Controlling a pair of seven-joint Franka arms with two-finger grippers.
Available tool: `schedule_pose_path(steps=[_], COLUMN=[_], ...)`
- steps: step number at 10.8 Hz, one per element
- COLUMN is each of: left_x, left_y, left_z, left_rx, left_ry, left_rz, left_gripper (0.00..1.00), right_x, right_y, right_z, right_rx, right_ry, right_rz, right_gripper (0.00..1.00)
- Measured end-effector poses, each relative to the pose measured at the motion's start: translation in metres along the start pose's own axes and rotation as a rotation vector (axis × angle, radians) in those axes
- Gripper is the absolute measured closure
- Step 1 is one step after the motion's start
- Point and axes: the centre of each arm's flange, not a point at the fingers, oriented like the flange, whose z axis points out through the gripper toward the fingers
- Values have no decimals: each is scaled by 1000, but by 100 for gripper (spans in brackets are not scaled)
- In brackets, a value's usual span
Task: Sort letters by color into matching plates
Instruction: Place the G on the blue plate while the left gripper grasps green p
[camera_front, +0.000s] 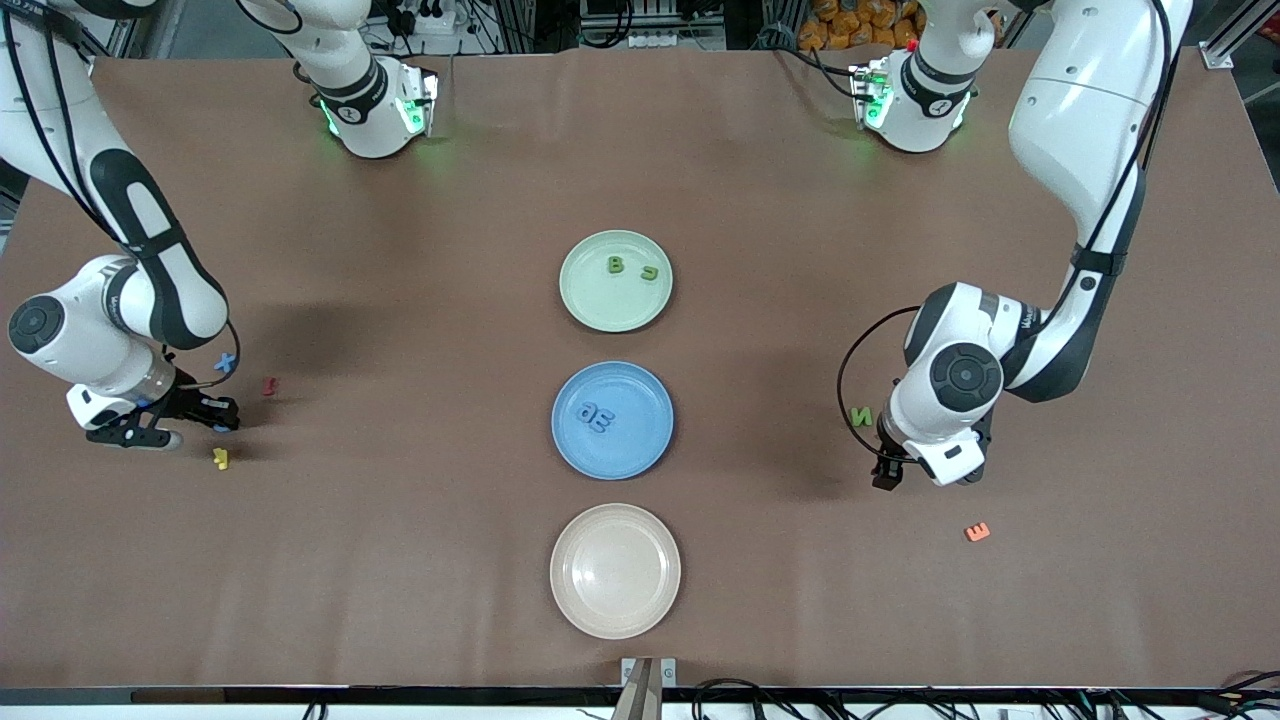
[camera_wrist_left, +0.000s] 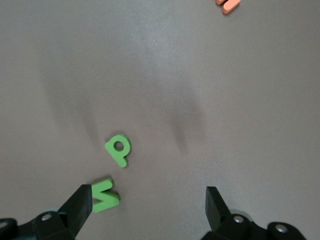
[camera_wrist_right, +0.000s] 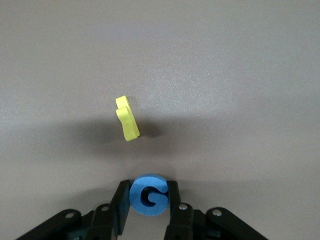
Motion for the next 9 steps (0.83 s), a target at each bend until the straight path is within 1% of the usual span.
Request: schedule_pose_path(steps=[2,3,5,7,9], left_x=[2,2,4,13,17], left_y=[0,-1,-2,-3,-6], left_z=[12,17,25,30,37], left_rx=[-9,-14,-10,-12,-32], left_ry=[-10,-14,-18,-20,-28], left_rz=[-2,4,24,52,76], left_gripper=[0,0,0,0,0], right_x=[4,9,17,29,43], right_y=[-8,-17,-34,-57,-98], right_z=[-1,-4,-13,-26,-35], right_rx=[5,8,17,19,26], right_ry=[6,14,-6,-1,14], right_rz=[-13,-26,-36,-11,25], right_gripper=[66,66,66,66,66])
